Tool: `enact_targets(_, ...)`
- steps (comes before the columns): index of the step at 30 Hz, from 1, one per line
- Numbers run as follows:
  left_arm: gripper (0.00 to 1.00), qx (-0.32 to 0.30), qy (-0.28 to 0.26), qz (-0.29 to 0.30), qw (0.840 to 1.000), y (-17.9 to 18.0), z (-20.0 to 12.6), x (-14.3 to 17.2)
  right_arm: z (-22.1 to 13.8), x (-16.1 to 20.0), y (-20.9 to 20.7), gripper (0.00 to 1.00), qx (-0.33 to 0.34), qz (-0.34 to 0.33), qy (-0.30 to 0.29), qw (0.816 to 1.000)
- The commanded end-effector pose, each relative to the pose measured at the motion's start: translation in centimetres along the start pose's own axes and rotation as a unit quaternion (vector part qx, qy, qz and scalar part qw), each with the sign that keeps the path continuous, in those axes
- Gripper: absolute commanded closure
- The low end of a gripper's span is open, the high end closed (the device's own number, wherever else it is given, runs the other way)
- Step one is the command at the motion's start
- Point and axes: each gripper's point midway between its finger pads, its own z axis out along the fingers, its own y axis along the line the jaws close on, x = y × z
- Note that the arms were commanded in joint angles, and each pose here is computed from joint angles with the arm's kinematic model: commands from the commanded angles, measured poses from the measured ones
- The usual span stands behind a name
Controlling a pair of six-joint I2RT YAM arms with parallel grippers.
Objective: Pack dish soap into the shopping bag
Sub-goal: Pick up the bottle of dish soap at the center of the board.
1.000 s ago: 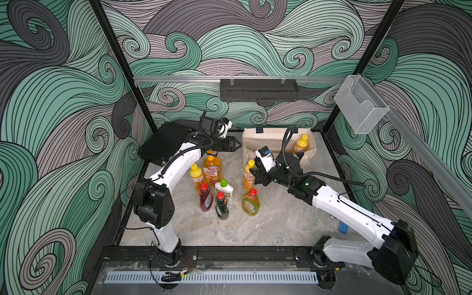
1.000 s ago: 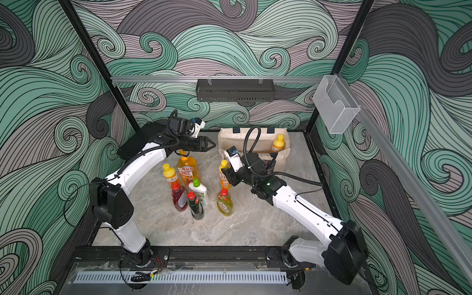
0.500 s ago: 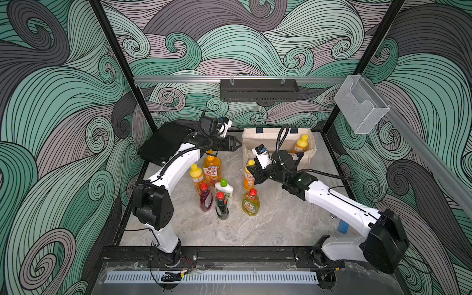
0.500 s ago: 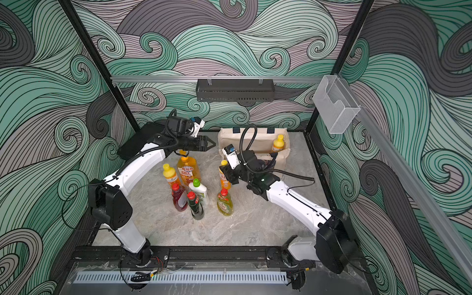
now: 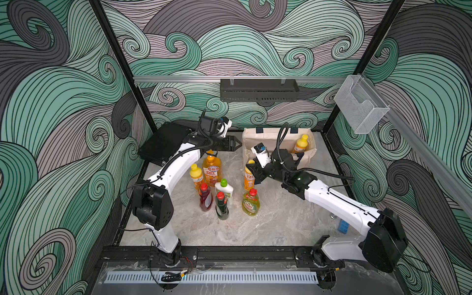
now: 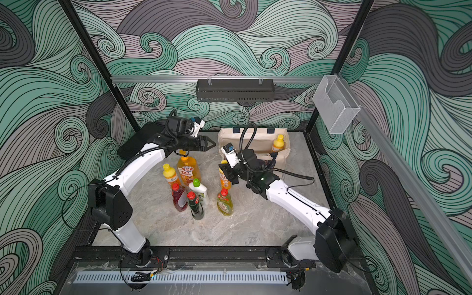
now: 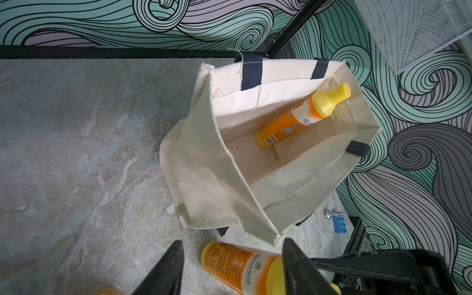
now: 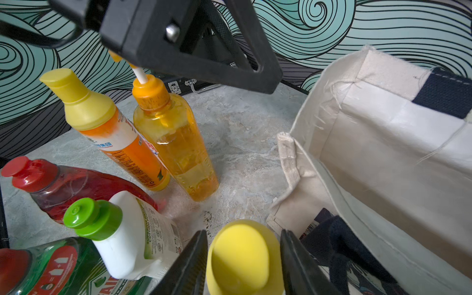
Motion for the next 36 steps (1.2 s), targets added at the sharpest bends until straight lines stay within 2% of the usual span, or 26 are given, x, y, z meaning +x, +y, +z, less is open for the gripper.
enact_targets(1, 0.4, 0.01, -0.014, 0.004, 1.0, -0.7, -1.0, -0.8, -0.6, -1.9, -0.2, 0.54, 0.005, -0.007, -0.022, 1.0)
enact_targets(20, 0.39, 0.011, -0.014, 0.003, 1.0, -0.7, -1.0, -0.7, 0.6, -0.7, 0.0, 0.63, -0.004, -0.002, 0.002, 1.0)
enact_targets(30, 0.39, 0.014, -0.013, 0.003, 1.0, -0.7, -0.9, -0.7, 0.7, -0.8, 0.3, 0.79, -0.002, -0.01, 0.002, 1.0)
enact_targets(36, 0.39, 0.014, -0.013, 0.002, 1.0, -0.7, -0.9, -0.7, 0.7, -0.5, 0.5, 0.85, 0.01, -0.031, 0.01, 0.999)
